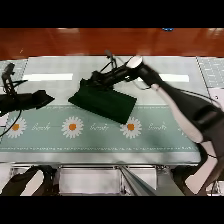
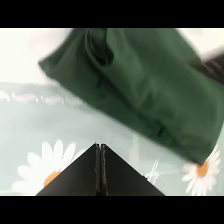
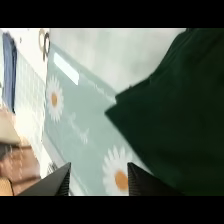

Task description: Fold the shirts.

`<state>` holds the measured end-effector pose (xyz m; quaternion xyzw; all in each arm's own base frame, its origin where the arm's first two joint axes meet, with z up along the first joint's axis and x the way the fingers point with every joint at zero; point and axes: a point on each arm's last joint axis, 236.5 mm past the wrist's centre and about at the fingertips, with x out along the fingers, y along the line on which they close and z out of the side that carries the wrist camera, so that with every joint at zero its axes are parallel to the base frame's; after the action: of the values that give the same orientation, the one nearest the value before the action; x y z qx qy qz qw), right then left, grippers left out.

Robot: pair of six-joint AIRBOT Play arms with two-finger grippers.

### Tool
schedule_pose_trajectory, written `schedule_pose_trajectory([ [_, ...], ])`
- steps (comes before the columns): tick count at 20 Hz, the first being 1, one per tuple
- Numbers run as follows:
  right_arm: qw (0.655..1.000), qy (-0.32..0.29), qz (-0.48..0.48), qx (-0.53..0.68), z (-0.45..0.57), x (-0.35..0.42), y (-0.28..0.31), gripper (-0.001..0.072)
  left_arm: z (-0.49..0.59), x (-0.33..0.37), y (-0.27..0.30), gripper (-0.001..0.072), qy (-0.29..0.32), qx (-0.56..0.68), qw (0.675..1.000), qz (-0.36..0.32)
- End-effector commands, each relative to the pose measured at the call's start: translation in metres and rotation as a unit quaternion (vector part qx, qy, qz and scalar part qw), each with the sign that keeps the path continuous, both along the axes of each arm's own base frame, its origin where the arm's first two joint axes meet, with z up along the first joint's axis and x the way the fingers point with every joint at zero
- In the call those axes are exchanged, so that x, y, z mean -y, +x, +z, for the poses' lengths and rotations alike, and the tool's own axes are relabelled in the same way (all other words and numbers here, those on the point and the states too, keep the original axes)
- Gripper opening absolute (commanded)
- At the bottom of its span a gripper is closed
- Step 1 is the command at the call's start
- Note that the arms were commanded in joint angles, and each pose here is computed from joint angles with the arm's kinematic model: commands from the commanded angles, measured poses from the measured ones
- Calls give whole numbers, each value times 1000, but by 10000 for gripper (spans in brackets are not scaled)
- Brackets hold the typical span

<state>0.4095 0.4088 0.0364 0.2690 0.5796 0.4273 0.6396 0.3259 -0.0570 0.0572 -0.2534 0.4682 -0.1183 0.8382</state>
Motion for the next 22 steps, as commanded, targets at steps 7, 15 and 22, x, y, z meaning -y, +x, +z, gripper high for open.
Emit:
schedule_pose_trajectory([
  [7, 877, -399, -220, 153, 61, 343, -51, 420, 85, -2, -14, 22, -10, 111, 994, 14],
  [15, 924, -163, -340, -61, -95, 285, -106, 423, 80, 0, -19, 22, -10, 107, 994, 10],
  [22, 944, -57, -287, -150, -133, 215, -92, 422, 45, 4, -29, 22, -22, 66, 998, 11],
])
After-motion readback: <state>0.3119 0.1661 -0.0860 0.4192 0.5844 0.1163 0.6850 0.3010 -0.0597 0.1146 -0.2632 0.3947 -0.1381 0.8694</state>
